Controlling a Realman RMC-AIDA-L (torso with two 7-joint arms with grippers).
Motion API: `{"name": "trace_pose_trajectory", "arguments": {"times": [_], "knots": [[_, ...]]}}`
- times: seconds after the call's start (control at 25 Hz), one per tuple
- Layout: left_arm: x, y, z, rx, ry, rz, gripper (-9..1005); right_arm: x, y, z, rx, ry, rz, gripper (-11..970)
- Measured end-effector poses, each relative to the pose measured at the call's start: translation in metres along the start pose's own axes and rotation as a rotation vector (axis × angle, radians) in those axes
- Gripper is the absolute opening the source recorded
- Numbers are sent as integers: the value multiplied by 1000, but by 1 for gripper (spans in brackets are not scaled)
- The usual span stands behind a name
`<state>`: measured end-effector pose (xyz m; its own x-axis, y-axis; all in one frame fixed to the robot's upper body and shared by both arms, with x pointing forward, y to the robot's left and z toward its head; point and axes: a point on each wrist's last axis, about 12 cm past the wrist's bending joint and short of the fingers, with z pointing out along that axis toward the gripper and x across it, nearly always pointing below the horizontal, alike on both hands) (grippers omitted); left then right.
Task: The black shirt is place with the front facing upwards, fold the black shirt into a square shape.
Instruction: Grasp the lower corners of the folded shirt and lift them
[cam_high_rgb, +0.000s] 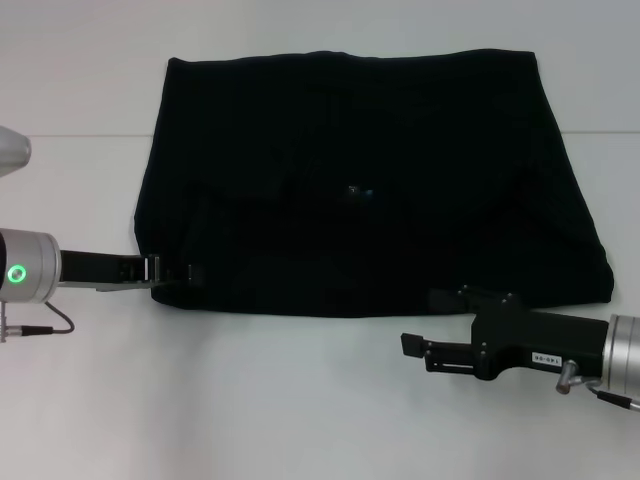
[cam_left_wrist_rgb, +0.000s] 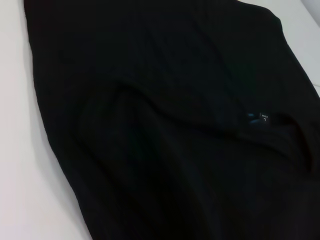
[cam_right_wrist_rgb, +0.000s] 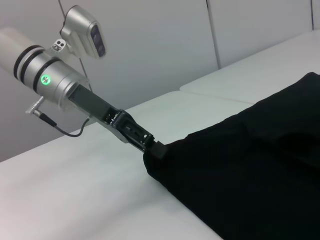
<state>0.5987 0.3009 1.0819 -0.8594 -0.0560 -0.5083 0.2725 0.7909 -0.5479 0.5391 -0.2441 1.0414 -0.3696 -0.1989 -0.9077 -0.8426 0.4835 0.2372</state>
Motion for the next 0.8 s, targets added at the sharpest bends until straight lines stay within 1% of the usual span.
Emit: {"name": "trace_pose_trajectory", "arguments": {"times": [0.2,0.36,0.48,0.56,0.64,0.76,0.8], "knots": [[2,0,2,-11,19,14,385,-2,-2,-2,8,-6,26,885],[1,0,2,-13,21,16,289,-2,-2,-3,9,-7,38,886],[2,0,2,-12,23,17,216,-7,-7,-8,23,-9,70,886],[2,-1,2,-11,24,17,163,-12,-12,-14,41,-2,116,886],[2,-1,2,-9,26,17,106,-22,-21,-26,73,29,193,886],[2,-1,2,-4,29,19,20,-43,-38,-52,140,130,312,885],[2,-2,2,-3,30,21,20,-52,-44,-63,170,176,366,885]]}}
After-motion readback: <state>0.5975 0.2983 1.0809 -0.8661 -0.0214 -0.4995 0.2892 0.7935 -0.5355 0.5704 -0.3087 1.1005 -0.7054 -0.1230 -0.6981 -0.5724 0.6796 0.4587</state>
